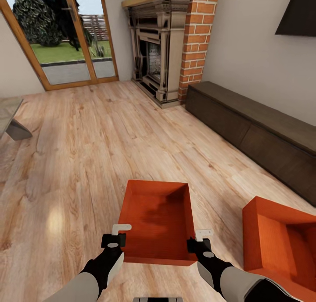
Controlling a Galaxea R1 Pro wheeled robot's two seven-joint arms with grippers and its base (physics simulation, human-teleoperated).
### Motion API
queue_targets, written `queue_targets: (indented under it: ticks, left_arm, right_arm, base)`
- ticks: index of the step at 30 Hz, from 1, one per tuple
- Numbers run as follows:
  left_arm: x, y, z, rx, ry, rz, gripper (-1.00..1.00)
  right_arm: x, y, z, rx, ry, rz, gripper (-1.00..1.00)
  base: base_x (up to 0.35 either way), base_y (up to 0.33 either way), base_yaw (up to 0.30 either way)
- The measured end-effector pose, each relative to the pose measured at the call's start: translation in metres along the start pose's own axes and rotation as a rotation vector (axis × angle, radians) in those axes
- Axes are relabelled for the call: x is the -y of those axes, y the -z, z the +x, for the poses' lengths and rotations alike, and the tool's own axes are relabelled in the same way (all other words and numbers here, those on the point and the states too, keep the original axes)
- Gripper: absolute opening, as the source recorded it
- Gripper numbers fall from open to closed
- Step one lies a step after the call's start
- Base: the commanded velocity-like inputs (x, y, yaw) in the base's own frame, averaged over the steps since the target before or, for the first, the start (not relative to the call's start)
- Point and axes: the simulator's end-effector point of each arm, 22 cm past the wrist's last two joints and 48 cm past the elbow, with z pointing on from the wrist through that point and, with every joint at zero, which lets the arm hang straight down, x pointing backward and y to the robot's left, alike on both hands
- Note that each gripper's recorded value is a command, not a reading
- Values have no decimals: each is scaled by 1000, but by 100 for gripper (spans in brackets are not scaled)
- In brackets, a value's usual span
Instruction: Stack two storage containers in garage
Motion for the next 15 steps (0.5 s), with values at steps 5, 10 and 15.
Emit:
queue_targets:
  ticks: [5, 10, 15]
  left_arm:
    - [-2, 8, -8, 0, 0, 0, -100]
    - [-5, 15, -15, 0, 1, 0, -100]
    - [-7, 23, -22, -1, 1, 0, -100]
  right_arm:
    - [1, 8, -8, 0, 0, 0, -100]
    - [1, 15, -16, 0, 1, 0, -100]
    - [2, 23, -24, 0, 1, 0, -100]
  base:
    - [0, 0, 0]
    - [0, 0, 0]
    - [0, 0, 0]
